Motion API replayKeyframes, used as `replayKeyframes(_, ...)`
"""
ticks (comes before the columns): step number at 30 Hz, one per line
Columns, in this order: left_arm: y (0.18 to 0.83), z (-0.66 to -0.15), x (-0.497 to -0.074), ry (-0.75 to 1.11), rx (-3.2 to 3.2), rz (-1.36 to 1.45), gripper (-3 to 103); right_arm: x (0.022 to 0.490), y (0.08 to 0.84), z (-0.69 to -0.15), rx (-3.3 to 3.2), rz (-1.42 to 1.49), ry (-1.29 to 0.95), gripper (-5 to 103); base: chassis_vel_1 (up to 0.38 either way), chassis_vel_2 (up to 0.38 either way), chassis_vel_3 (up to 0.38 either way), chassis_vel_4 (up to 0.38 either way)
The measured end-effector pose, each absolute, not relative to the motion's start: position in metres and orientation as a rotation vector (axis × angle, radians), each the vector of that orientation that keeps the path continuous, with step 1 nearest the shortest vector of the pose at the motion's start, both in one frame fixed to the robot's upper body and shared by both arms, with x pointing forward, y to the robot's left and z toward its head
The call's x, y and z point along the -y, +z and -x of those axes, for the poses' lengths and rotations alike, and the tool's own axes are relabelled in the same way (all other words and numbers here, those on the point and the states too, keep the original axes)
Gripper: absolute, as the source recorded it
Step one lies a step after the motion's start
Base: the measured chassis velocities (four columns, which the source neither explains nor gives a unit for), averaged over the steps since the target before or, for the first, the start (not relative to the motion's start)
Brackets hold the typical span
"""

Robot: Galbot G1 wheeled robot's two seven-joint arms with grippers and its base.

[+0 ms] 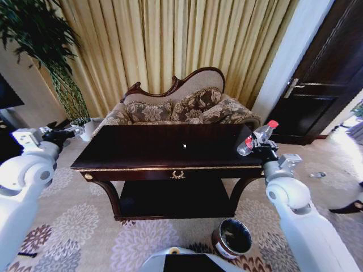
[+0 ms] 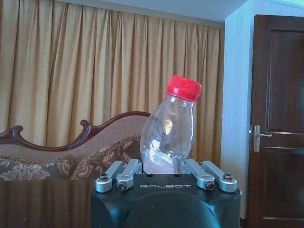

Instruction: Move to the front of the table and place the trash on the table into the trash bin.

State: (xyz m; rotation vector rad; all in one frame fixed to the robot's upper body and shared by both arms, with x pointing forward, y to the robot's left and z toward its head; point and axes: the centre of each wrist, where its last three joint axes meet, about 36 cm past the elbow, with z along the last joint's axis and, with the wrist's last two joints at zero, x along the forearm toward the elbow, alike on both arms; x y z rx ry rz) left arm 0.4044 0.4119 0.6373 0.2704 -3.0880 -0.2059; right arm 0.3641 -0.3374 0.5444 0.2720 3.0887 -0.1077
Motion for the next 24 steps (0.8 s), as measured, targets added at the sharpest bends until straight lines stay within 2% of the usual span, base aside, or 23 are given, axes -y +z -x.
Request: replayKeyframes(24,0.622,-0.407,-0.393,-0.142,3.068,-0.169,100,0.315,0.512,-0.353,-3.163,-0.245,-0.108,31,0.163,-0.174,-0.171,0.164)
